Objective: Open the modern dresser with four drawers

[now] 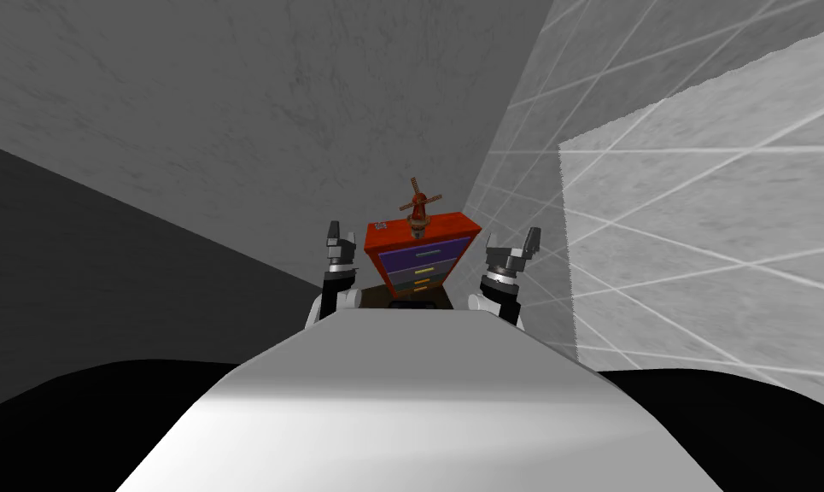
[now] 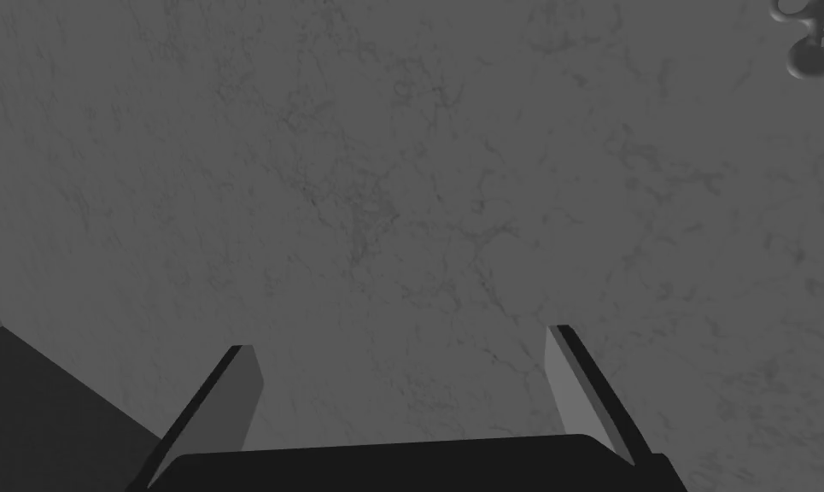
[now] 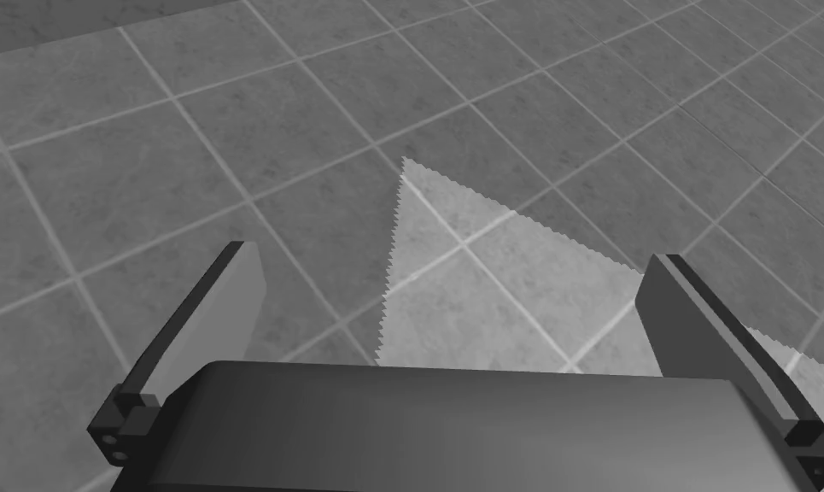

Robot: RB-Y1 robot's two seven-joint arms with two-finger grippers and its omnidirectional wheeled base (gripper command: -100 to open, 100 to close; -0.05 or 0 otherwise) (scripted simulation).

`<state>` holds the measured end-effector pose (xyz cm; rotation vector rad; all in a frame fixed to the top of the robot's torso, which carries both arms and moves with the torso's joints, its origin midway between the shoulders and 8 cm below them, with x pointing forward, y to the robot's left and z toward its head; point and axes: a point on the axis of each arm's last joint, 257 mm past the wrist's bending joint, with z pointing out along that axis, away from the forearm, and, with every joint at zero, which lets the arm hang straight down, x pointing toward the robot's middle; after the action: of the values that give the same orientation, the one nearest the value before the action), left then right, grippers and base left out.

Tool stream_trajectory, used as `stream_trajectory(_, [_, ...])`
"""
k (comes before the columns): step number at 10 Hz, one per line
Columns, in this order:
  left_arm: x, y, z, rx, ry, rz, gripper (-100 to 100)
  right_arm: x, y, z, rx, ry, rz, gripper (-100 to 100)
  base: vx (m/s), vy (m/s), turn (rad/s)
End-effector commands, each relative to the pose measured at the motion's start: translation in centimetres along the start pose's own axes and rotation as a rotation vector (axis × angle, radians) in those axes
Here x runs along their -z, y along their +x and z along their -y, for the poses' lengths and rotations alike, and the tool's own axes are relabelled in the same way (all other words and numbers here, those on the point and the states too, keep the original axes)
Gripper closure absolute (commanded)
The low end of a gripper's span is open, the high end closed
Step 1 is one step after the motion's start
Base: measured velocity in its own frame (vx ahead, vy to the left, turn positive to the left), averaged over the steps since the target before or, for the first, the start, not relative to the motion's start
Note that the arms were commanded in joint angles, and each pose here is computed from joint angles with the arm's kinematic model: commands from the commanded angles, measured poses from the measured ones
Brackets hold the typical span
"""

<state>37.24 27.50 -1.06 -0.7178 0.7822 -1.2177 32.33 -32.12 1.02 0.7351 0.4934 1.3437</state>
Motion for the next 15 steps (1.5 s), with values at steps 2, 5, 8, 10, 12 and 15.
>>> stream_trajectory(2, [0.0, 0.0, 0.0, 0.000, 0.000, 0.000, 0, 0.0, 0.0, 0.0, 0.000, 0.000, 0.000, 0, 0.000, 0.000, 0.000])
stream_trajectory(5, [0.0, 0.0, 0.0, 0.000, 0.000, 0.000, 0, 0.0, 0.0, 0.0, 0.000, 0.000, 0.000, 0, 0.000, 0.000, 0.000])
stream_trajectory(8, [0.0, 0.0, 0.0, 0.000, 0.000, 0.000, 0, 0.0, 0.0, 0.0, 0.000, 0.000, 0.000, 0, 0.001, 0.002, 0.005])
stream_trajectory(10, [-0.1, -0.1, 0.2, -0.001, 0.005, 0.001, 0, -0.1, 0.5, 0.1, 0.031, 0.005, -0.042, -100, 0.003, 0.005, -0.002])
stream_trajectory(12, [-0.1, -0.1, 0.1, -0.001, 0.004, 0.001, 0, -0.2, 1.1, 0.5, 0.093, 0.011, -0.102, -100, -0.004, 0.029, -0.005])
stream_trajectory(15, [-0.1, -0.1, 0.1, -0.001, 0.004, 0.001, 0, -0.2, 2.0, 1.2, 0.225, 0.016, -0.187, -100, -0.002, 0.050, -0.010])
